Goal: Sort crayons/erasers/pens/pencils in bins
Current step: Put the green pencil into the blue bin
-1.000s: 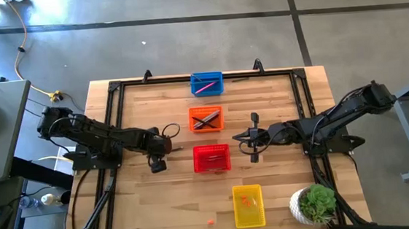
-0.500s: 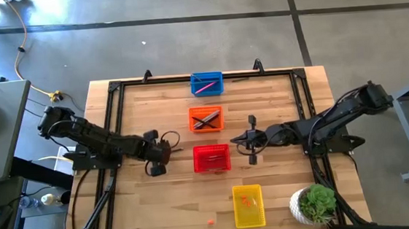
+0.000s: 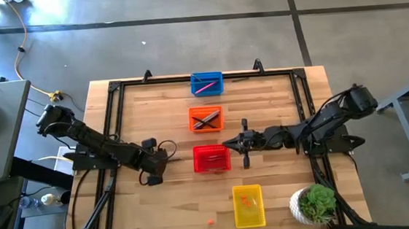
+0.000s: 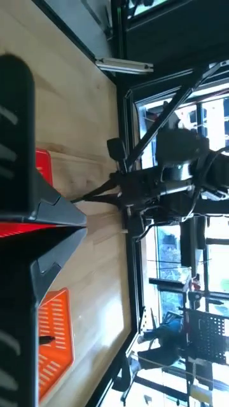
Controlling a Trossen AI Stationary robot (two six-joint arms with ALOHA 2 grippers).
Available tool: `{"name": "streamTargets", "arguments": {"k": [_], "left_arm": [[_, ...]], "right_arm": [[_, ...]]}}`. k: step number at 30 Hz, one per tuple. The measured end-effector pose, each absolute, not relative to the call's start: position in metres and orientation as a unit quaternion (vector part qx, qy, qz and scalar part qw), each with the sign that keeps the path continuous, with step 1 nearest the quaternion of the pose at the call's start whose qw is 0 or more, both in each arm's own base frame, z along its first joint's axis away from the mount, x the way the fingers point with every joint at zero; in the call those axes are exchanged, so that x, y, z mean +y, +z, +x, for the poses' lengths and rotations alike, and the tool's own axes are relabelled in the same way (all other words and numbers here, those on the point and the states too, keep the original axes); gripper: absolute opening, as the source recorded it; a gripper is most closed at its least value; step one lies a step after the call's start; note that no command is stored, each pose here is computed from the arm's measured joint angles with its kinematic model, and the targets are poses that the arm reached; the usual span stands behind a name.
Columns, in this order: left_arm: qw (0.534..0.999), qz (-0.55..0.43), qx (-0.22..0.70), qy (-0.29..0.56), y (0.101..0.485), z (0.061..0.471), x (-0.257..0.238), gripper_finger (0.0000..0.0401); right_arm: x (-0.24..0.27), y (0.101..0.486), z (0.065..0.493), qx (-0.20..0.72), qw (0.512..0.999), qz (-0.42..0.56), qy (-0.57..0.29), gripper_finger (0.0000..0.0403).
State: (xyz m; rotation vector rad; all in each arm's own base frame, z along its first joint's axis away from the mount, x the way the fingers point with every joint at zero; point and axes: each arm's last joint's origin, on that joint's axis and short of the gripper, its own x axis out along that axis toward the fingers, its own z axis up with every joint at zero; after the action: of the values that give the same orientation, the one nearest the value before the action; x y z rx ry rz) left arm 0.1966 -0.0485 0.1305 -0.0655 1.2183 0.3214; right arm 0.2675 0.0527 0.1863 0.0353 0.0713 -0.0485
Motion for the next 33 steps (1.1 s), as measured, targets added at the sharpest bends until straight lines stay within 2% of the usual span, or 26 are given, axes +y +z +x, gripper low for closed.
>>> {"name": "streamTargets", "arguments": {"k": [5,12,18,22,27,33], "left_arm": [[0.829,-0.021,0.538,0.153,0.136,0.195,-0.061,0.0002],[0.857,-0.001,0.493,0.15,0.139,0.195,-0.077,0.0002],[0.853,0.005,0.497,0.156,0.136,0.189,-0.08,0.0001],[0.849,0.024,0.501,0.165,0.138,0.191,-0.071,0.0001],[0.845,0.051,0.51,0.155,0.144,0.196,-0.05,0.0],[0.859,0.041,0.504,0.08,0.154,0.206,-0.019,0.0]], "right_arm": [[0.057,0.182,0.271,0.038,0.998,0.022,-0.038,0.004],[0.072,0.187,0.299,0.047,0.998,0.021,-0.03,0.0116],[0.083,0.182,0.327,0.087,0.996,0.01,-0.026,0.0176],[0.087,0.183,0.339,0.119,0.992,-0.011,-0.025,0.0201],[0.09,0.187,0.344,0.177,0.983,-0.052,-0.023,0.0194],[0.09,0.18,0.341,0.223,0.971,-0.088,-0.019,0.0117]]}}
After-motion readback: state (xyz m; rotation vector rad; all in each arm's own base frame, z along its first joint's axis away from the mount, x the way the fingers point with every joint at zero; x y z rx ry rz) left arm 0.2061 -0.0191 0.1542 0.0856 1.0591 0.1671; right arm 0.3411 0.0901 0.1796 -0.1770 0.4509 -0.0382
